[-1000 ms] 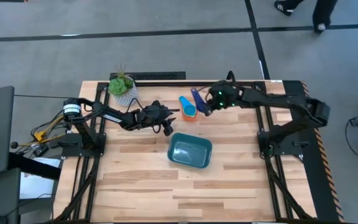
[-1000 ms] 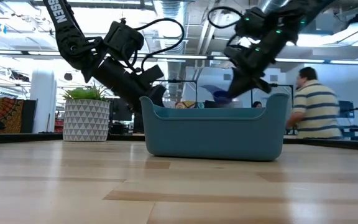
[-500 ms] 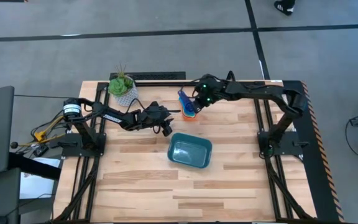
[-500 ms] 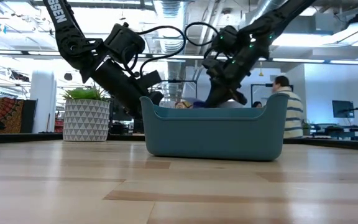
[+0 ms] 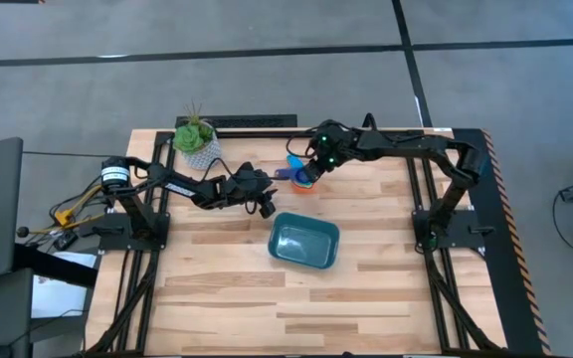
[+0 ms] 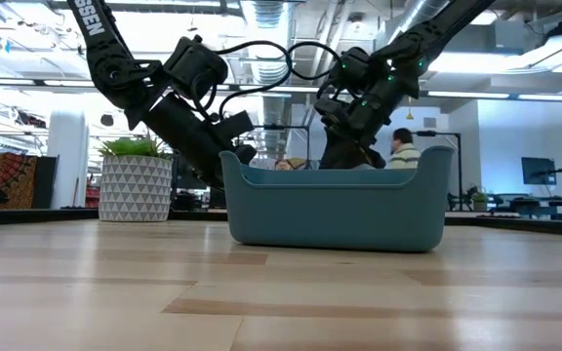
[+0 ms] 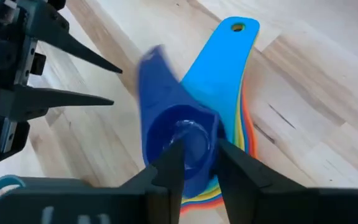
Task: Nest measuring cups in basket
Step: Stack the violet measuring cup on top of the light blue measuring cup
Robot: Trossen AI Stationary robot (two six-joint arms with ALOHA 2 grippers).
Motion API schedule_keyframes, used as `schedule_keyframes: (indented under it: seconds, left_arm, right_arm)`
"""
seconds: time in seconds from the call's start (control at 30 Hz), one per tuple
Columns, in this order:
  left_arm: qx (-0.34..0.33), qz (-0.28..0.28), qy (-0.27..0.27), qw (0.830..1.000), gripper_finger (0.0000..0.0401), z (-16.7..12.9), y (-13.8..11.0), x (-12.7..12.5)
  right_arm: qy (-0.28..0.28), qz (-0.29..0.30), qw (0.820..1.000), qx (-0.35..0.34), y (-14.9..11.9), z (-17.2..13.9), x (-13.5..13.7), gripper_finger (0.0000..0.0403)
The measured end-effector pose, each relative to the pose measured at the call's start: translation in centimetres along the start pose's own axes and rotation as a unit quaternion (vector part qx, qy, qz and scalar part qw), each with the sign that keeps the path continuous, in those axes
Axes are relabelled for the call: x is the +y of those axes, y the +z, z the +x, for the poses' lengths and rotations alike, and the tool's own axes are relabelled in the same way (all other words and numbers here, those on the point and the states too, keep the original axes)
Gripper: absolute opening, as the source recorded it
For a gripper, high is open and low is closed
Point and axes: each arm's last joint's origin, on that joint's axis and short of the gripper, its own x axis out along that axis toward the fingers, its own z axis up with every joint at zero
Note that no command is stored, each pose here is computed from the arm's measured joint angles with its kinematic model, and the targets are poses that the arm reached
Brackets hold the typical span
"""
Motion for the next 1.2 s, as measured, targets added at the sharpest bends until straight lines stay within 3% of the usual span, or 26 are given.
schedule_keyframes:
  seconds: [0.37, 0.57, 0.83, 0.97, 1.2]
  left_arm:
    - [-0.011, 0.0, -0.001, 1.0, 0.0135, 0.0, 0.2, 0.0]
    - [-0.054, 0.027, 0.031, 0.998, 0.0135, 0.2, 1.2, 1.0]
    - [-0.104, 0.028, 0.073, 0.991, 0.0135, 0.9, 2.6, 4.4]
    - [-0.096, 0.009, 0.072, 0.993, 0.0135, 1.0, 2.6, 5.0]
    - [-0.045, 0.047, 0.028, 0.998, 0.0135, -0.9, 2.9, 3.3]
  right_arm:
    - [-0.003, -0.002, 1.0, -0.001, 0.0, 0.0, 0.0, 0.0172]
    - [0.003, -0.01, 1.0, 0.002, -0.3, 0.1, 0.8, 0.0165]
    - [-0.004, -0.038, 0.999, -0.029, -0.2, -1.1, 2.5, 0.0139]
    - [-0.032, -0.061, 0.997, -0.046, -0.3, -2.9, 3.2, 0.0129]
    - [-0.141, -0.106, 0.984, -0.028, -2.2, -6.8, 4.4, 0.0125]
